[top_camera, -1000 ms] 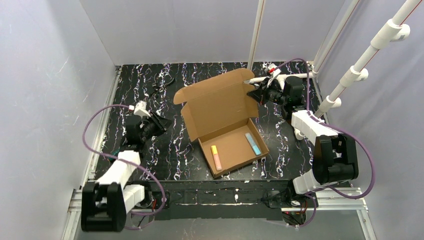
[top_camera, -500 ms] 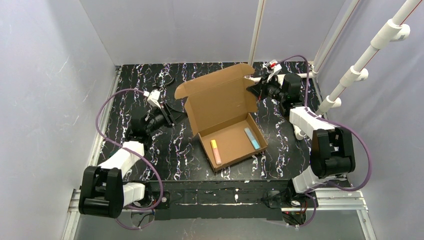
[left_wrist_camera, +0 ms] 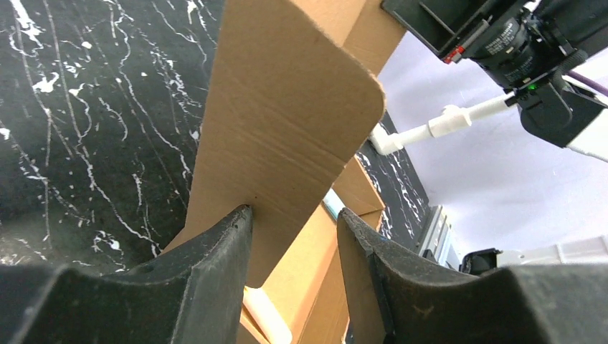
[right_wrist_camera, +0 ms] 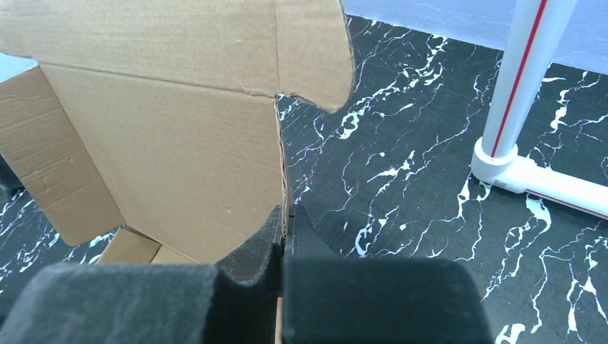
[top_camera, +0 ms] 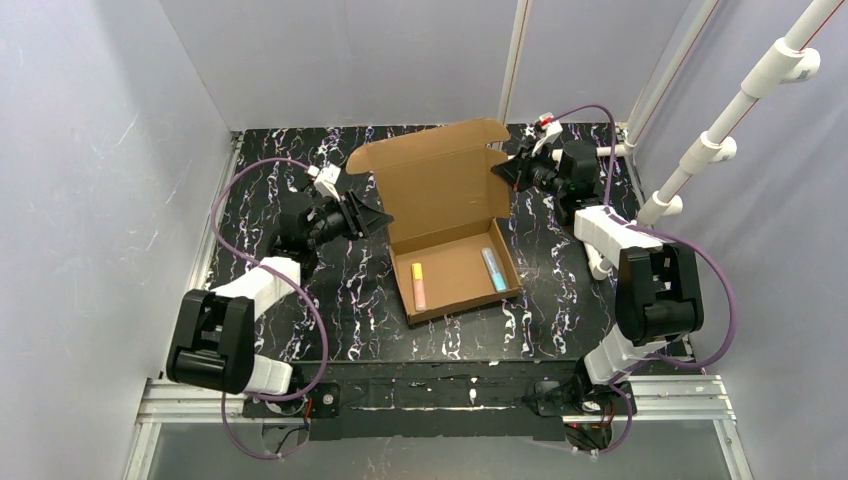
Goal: Fold the paper box
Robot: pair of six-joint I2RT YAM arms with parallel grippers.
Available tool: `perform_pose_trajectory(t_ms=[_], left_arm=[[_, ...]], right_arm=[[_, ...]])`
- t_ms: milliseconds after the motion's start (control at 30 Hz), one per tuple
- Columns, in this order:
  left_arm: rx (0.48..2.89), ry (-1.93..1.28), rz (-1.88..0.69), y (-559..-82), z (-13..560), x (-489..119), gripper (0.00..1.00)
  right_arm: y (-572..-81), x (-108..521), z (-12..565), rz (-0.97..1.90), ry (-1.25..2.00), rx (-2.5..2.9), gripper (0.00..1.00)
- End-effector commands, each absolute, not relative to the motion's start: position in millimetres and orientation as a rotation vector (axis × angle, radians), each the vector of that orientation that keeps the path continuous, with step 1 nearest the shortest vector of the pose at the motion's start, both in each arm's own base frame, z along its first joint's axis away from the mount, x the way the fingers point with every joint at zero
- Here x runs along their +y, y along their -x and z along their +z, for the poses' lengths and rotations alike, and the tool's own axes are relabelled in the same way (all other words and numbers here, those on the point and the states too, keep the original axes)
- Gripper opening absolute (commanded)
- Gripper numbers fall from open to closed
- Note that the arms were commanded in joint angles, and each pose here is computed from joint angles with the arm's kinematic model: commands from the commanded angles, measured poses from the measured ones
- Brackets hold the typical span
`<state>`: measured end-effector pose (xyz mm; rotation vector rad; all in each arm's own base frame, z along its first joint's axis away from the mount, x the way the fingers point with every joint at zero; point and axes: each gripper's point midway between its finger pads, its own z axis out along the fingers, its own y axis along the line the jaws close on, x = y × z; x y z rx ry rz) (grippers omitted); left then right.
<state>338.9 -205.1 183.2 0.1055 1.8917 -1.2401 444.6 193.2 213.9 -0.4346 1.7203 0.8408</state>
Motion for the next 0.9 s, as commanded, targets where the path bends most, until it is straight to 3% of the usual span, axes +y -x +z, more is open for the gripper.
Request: perform_pose_trajectory(t_ms=[0, 200, 267, 467, 667, 767, 867], left_arm=[[1.829, -0.145, -1.186, -347.6, 202.3, -202.4, 0.45], [1.759, -0.139, -1.225, -320.6, 229.2, -190.9, 0.48], [1.723, -0.063, -1.196, -312.0, 236.3, -171.6, 0.54], [1.783, 0.278, -1.010, -302.5, 190.5, -114.2, 0.68], [1.880, 0.431, -0.977, -326.1, 161.5, -90.0, 0.54], [1.886, 0.273, -1.123, -340.0, 175.5, -111.6, 0.51], [1.887, 0.036, -1.289, -340.7, 194.4, -151.3, 0.55]], right_arm=[[-449.2, 197.7, 252.9, 0.830, 0.464, 1.593, 0.01], [-445.9, 195.7, 247.4, 0.811, 0.483, 1.601, 0.01], [-445.1, 195.3, 247.7, 0.805, 0.490, 1.598, 0.01], [-442.3, 192.0, 244.0, 0.799, 0.509, 1.607, 0.01], [-437.5, 194.5, 243.5, 0.817, 0.532, 1.605, 0.01], [-436.4, 196.2, 242.6, 0.831, 0.540, 1.605, 0.01], [-435.5, 198.2, 241.8, 0.848, 0.547, 1.604, 0.01]])
